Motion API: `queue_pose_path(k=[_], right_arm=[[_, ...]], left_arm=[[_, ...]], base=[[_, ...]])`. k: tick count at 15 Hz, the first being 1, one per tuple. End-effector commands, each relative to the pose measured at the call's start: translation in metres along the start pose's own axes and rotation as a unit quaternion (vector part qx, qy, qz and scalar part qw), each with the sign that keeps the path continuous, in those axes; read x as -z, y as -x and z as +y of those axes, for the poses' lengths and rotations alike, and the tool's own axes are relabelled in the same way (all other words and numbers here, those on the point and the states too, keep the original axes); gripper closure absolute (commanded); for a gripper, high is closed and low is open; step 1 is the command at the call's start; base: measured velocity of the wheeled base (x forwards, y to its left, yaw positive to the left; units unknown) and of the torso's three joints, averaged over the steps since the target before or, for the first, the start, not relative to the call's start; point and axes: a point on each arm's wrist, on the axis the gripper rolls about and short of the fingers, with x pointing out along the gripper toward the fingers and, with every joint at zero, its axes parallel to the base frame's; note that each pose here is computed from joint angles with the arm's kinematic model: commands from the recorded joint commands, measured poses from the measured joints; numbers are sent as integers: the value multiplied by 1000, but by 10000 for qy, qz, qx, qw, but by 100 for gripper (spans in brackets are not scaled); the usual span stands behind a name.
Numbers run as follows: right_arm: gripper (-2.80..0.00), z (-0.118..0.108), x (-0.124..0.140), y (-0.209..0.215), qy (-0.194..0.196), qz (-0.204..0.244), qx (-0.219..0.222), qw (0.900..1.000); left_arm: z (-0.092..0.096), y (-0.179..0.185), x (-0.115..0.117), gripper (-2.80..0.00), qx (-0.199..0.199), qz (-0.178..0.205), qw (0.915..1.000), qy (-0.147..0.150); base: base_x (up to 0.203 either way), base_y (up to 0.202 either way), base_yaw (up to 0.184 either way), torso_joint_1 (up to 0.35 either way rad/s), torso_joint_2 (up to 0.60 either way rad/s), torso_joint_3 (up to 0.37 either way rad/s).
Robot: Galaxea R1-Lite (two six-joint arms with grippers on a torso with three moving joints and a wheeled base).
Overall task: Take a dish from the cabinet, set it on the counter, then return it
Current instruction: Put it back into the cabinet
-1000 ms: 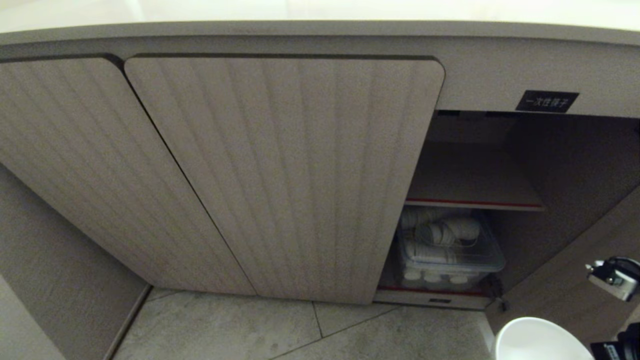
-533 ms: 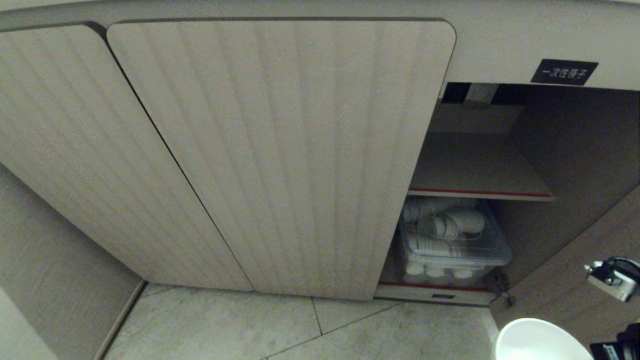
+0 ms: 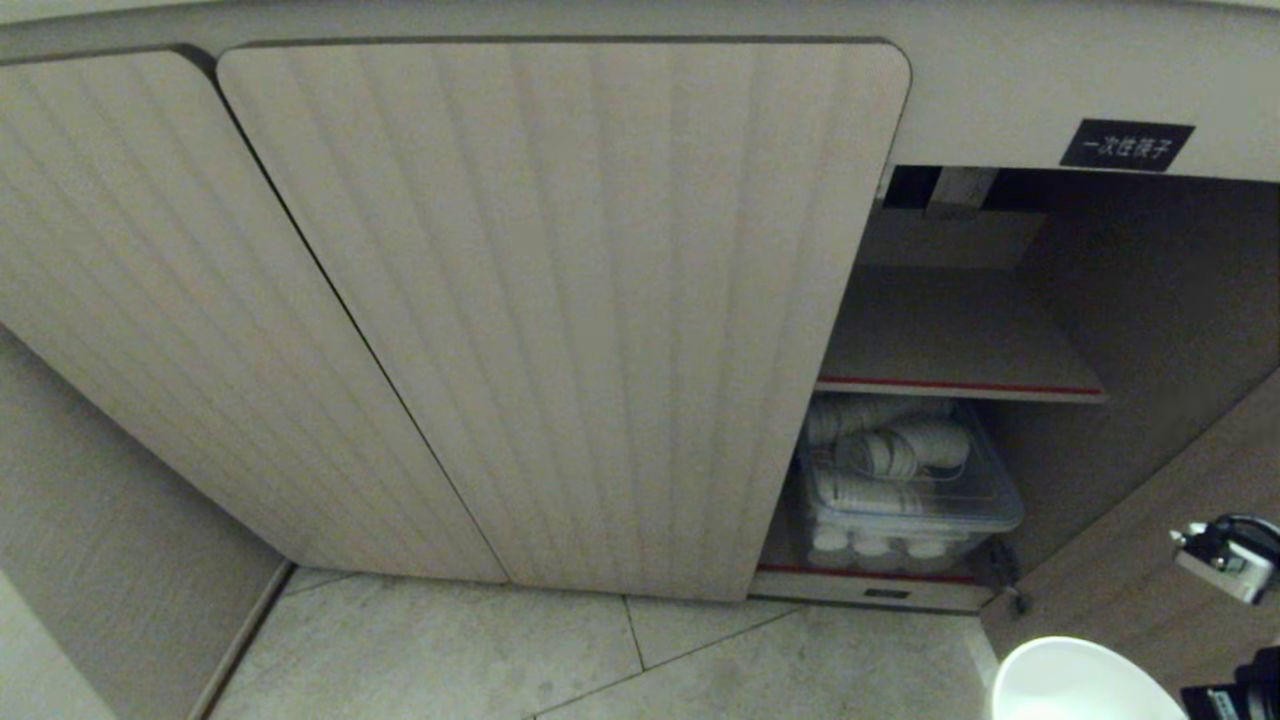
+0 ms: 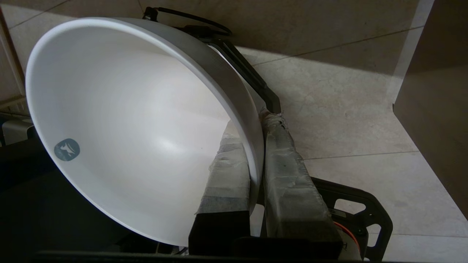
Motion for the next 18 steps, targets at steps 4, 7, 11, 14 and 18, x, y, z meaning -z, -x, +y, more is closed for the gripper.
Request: queue_pose_path(k=[4, 7, 11, 14, 18], right_arm=[[0, 0, 0, 0, -8, 20, 6, 10000], [0, 0, -1, 1, -4, -29, 79, 10000], [0, 1, -4, 2, 5, -96, 60, 9999], [0, 1, -4, 2, 7, -107, 57, 9999], [0, 1, -4, 3, 11, -135, 51, 9999]], left_arm=[[0, 0, 0, 0, -5, 0, 10000, 3], [0, 0, 0, 0, -4, -7, 10000, 3], [0, 0, 0, 0, -6, -6, 10000, 3], [0, 0, 0, 0, -5, 0, 10000, 3], [0, 0, 0, 0, -5, -6, 10000, 3]], base=[[0, 0, 0, 0, 0, 0], [0, 0, 0, 0, 0, 0], [0, 0, 0, 0, 0, 0], [0, 0, 0, 0, 0, 0], [0, 0, 0, 0, 0, 0]])
